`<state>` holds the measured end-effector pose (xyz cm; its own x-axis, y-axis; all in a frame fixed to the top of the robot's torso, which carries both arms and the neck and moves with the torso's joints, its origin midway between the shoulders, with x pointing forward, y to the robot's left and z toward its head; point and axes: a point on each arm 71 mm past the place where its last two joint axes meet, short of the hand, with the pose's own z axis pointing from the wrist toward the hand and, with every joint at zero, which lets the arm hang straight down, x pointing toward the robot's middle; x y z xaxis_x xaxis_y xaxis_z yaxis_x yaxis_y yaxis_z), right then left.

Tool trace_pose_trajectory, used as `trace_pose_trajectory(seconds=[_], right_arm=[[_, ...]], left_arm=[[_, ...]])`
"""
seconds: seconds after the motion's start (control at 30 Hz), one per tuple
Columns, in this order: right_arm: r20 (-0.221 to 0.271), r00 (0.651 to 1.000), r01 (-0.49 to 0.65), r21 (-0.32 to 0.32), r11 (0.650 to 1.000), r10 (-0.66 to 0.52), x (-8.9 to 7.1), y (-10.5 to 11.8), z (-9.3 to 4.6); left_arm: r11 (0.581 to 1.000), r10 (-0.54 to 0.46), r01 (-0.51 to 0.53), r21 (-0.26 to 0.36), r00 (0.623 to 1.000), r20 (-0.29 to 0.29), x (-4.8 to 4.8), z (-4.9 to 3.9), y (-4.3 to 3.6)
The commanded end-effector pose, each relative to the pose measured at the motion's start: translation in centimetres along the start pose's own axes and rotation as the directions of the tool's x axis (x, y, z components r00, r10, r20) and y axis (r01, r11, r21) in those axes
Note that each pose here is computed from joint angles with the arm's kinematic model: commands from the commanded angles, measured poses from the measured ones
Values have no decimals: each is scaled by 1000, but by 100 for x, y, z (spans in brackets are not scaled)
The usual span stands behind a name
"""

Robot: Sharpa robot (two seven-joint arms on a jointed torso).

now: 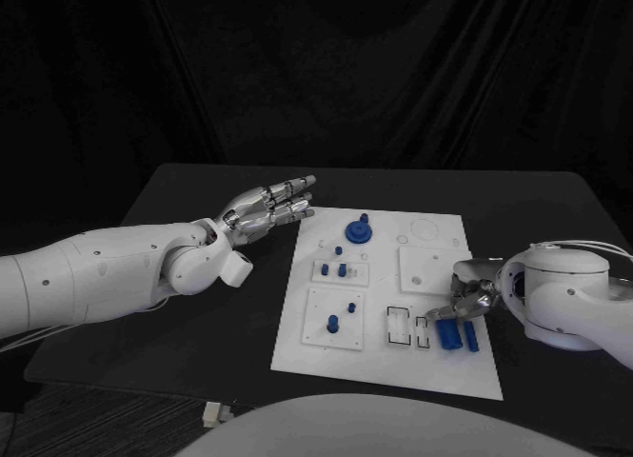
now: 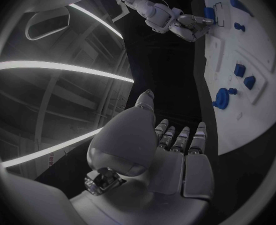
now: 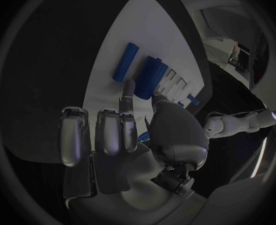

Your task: Assemble the parts on the task board

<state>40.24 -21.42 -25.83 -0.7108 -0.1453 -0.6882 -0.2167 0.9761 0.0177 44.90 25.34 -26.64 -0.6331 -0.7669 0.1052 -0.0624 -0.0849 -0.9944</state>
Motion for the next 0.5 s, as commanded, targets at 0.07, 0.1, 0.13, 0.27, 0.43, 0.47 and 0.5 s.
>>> trace_pose_trajectory(seconds=[0.07, 0.1, 0.13, 0.27, 0.43, 0.47, 0.5], right_arm=[[-16, 1000, 12, 20, 1000, -12, 36, -13, 17], [-18, 1000, 12, 21, 1000, -12, 44, -14, 22], [-19, 1000, 12, 21, 1000, -12, 51, -15, 25], [-22, 1000, 11, 23, 1000, -10, 66, -19, 34], [-22, 1000, 6, 24, 1000, -6, 75, -22, 37], [-22, 1000, 3, 23, 1000, -3, 77, -23, 37], [-22, 1000, -1, 23, 1000, 2, 78, -24, 37]], left_arm=[[1000, -14, 14, 12, 1000, -9, 18, 7, -7], [1000, -14, 14, 12, 1000, -9, 17, 7, -7], [1000, -14, 15, 11, 1000, -9, 17, 7, -7], [1000, -15, 15, 11, 1000, -9, 16, 5, -7], [1000, -15, 15, 11, 1000, -10, 17, 6, -6], [1000, -15, 15, 11, 1000, -11, 18, 7, -6], [1000, -16, 16, 11, 1000, -11, 19, 7, -6]])
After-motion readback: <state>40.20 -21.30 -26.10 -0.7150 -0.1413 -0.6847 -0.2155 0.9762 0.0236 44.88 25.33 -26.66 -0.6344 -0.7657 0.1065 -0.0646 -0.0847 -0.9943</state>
